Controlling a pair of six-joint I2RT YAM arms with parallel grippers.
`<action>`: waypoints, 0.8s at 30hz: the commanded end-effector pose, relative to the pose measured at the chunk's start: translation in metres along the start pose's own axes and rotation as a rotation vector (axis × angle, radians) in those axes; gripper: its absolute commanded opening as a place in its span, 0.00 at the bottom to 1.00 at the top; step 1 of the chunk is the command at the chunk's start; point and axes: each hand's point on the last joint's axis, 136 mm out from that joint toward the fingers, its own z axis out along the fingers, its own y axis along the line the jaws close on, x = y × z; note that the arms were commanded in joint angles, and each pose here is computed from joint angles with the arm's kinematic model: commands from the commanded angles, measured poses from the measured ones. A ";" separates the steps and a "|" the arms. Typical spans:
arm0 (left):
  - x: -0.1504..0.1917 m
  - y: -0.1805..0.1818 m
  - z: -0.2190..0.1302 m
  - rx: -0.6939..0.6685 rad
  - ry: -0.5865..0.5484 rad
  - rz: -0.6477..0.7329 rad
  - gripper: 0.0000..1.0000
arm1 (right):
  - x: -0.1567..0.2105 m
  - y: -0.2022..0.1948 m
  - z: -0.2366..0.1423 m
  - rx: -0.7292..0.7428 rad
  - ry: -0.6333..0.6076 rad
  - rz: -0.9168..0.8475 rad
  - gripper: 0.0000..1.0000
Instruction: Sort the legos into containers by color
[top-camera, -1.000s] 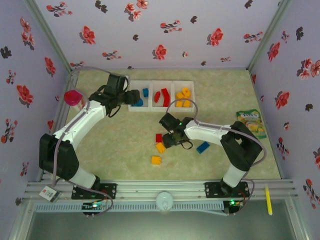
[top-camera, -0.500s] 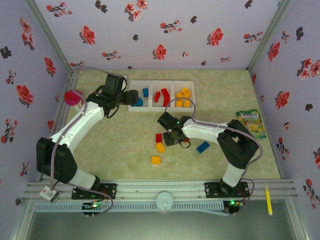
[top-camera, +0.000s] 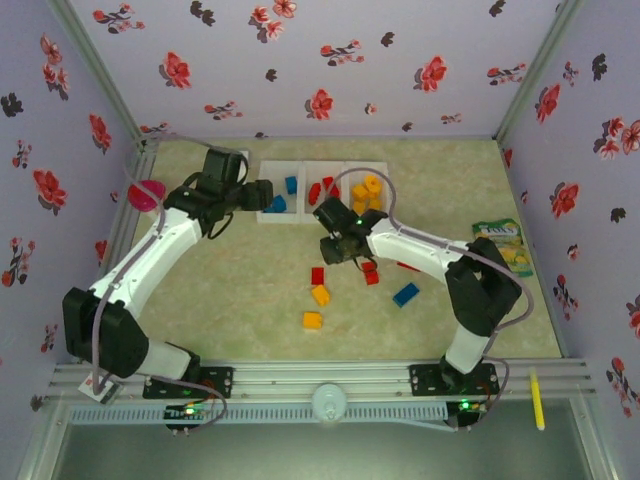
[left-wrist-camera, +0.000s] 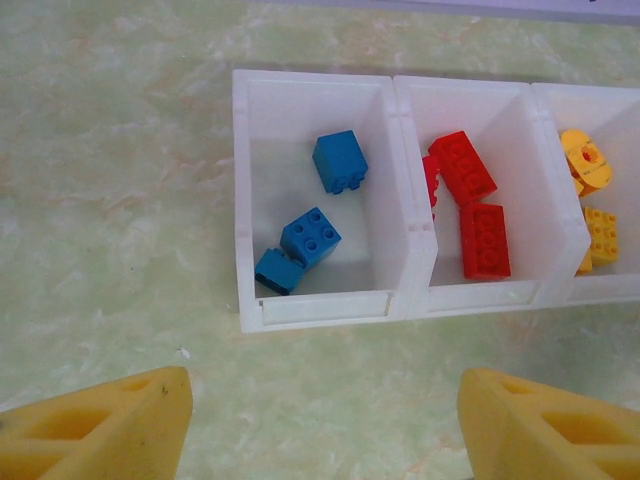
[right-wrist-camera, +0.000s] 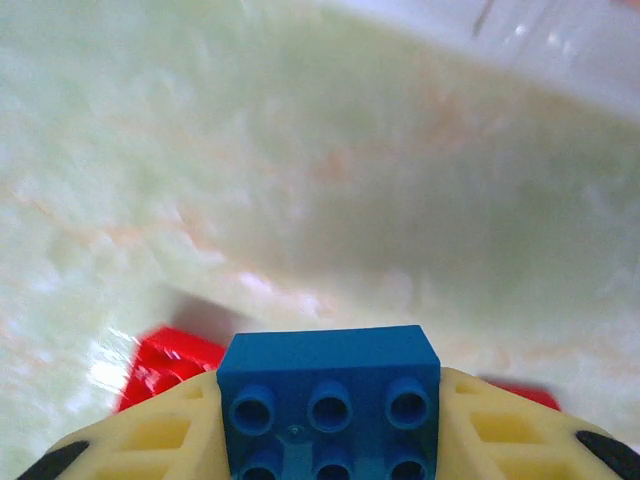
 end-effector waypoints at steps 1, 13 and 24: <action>0.002 0.006 -0.011 -0.034 0.001 0.007 0.71 | -0.042 0.012 -0.015 -0.052 -0.105 -0.021 0.38; 0.014 0.022 -0.024 -0.111 0.029 0.009 0.71 | -0.140 0.045 -0.019 -0.113 -0.299 -0.077 0.36; 0.025 0.029 -0.033 -0.131 0.061 0.003 0.71 | -0.197 0.056 0.008 -0.125 -0.434 -0.073 0.37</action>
